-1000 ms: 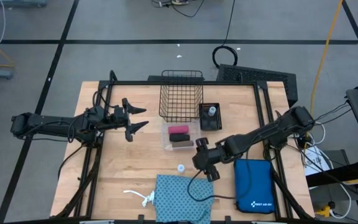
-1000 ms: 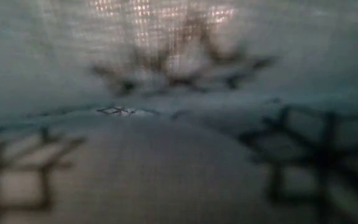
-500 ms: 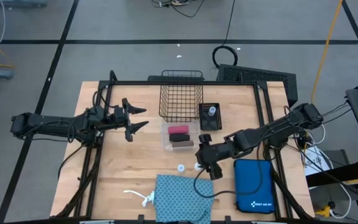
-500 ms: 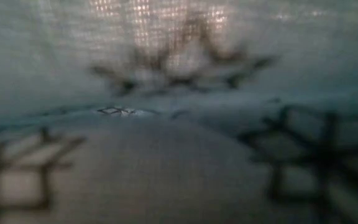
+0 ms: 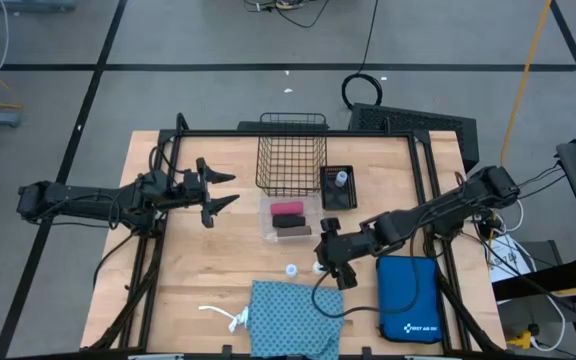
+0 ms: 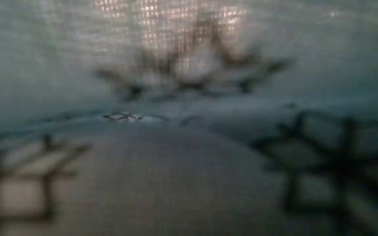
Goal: Pick & Place Medicine items
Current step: Put the right transparent medicine bottle into the black bin
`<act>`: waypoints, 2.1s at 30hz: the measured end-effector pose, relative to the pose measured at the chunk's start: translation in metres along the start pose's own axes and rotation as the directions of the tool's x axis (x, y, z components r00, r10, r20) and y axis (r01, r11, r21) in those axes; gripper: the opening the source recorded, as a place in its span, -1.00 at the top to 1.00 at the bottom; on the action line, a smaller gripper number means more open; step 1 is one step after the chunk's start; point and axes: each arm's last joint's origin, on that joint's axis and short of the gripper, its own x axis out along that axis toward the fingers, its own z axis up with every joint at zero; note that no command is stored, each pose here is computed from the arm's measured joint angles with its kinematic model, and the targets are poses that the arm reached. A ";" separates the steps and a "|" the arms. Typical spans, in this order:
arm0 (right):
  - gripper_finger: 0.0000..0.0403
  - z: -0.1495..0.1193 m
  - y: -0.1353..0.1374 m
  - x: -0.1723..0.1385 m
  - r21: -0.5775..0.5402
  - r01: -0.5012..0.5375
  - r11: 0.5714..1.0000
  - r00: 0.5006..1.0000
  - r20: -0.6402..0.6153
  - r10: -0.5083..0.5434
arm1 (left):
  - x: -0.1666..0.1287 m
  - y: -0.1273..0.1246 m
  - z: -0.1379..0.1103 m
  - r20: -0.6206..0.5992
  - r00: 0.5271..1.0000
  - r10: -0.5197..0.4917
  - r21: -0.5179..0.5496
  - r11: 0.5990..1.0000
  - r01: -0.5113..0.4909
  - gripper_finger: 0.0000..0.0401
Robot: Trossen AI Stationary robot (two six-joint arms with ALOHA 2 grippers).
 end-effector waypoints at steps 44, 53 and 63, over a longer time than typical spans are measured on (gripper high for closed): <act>-0.14 -0.021 0.009 0.068 -0.026 -0.019 0.999 0.973 -0.229 0.013 | 0.000 0.000 0.000 0.000 1.000 0.000 0.000 1.000 0.000 -0.34; -0.14 -0.021 0.009 0.075 -0.049 -0.024 0.998 0.975 -0.220 0.013 | 0.000 0.000 0.000 0.001 1.000 0.000 0.000 1.000 0.000 -0.34; -0.10 -0.027 0.010 0.086 -0.101 -0.037 0.994 0.967 -0.254 0.010 | 0.000 0.000 0.000 0.000 1.000 0.000 0.000 1.000 0.000 -0.34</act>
